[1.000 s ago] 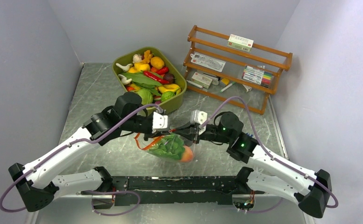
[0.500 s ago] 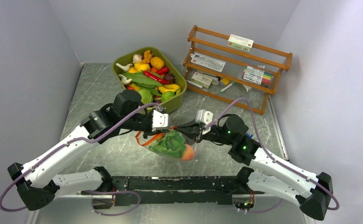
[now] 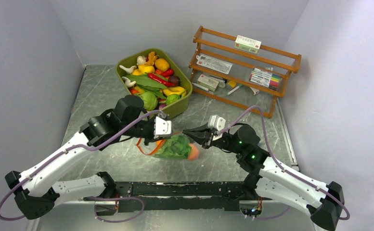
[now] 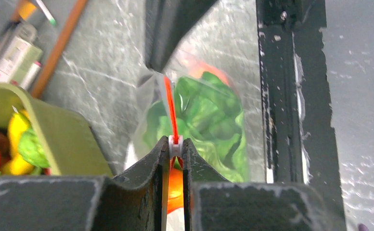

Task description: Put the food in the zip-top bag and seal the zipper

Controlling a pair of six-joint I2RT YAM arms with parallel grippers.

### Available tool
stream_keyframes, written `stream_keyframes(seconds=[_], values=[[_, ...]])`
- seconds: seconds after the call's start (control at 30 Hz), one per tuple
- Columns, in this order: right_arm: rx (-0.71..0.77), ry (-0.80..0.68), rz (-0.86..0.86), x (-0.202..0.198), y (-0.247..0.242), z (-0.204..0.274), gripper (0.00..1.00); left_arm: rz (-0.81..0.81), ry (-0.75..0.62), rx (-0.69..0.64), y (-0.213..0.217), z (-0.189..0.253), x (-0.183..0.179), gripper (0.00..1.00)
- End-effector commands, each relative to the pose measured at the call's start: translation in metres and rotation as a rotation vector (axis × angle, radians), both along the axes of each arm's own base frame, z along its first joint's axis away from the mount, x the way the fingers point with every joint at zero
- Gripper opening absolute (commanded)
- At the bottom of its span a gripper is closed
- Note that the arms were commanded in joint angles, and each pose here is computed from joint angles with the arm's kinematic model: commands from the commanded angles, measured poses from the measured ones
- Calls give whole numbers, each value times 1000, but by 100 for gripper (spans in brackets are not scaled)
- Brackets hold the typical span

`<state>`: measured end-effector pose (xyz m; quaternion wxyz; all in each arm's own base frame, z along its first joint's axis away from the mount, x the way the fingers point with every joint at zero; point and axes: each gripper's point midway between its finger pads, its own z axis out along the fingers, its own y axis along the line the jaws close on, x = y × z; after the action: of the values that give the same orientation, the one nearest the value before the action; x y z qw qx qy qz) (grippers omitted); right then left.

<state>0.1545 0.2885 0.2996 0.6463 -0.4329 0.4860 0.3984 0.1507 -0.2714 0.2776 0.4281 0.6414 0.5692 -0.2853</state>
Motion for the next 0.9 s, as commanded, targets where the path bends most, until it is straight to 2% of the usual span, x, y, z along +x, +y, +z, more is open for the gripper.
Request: stream_keyframes(seconds=[0.0, 0.2, 0.33, 0.43, 0.53, 0.73, 0.87], values=[[45, -10, -81, 12, -11, 4, 0, 46, 23, -1, 16, -11, -9, 7], [55, -18, -95, 11, -18, 9, 0, 45, -2, 0, 16, 2, -6, 7], [9, -58, -17, 0, -10, 16, 0, 28, -24, 5, 10, 18, 0, 7], [-96, -76, 69, -8, -1, 11, 26, 9, -40, -15, 4, 31, 2, 7], [-153, -81, 172, -21, 7, 8, 40, -3, -48, -39, -1, 36, 3, 7], [-169, -119, 143, -9, 12, 7, 49, -16, -41, -44, -6, 29, 4, 7], [-203, -113, 175, -4, 24, 2, 50, -24, -35, -48, -8, 28, 3, 7]])
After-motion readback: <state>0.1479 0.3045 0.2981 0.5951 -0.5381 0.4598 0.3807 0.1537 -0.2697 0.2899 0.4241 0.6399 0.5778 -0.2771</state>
